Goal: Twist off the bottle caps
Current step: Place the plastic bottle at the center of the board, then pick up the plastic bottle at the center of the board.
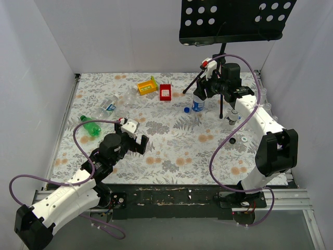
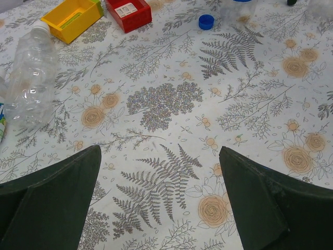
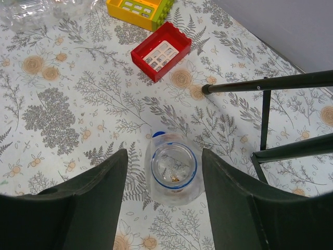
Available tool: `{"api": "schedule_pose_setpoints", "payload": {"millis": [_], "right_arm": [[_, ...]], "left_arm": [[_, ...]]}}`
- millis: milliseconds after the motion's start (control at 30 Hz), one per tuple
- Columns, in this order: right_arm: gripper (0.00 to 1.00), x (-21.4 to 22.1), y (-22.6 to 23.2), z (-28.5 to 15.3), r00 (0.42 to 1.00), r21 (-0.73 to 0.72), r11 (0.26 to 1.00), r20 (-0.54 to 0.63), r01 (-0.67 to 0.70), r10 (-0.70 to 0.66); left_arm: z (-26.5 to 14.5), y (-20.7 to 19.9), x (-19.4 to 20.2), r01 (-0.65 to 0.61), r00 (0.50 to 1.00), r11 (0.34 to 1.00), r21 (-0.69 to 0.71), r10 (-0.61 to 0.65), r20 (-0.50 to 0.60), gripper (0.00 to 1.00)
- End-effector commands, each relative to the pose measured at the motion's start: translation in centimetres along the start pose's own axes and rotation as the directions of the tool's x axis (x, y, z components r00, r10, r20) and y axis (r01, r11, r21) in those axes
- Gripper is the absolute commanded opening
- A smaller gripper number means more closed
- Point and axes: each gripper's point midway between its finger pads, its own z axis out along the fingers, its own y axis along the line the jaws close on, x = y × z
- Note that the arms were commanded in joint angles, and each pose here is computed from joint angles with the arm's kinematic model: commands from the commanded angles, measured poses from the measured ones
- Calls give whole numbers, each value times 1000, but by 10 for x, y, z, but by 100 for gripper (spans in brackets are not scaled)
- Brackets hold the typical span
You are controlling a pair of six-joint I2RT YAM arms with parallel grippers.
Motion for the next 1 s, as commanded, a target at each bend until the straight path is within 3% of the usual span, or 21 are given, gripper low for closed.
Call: {"api": "schedule_pose_setpoints", "payload": {"millis": [0,233,633,967], "right_arm": [[67,-20,-3,-11,998,22,1000,55,21,-22],[86,-32,-11,-23,996,69,997,79,25,-31],[90,-65,-13,-60,984,97,994,163,52,-67],[91,-68,6,-96,974,81,992,200,92,-106]], "left_arm": [[0,2,-6,6,1000,1000,-5,-5,27,98],[-1,2,-8,10,999,1000,-3,-10,36,98],[-1,1,-8,8,999,1000,0,-8,36,98],[-1,1,-9,17,999,1000,0,-17,41,98]]}}
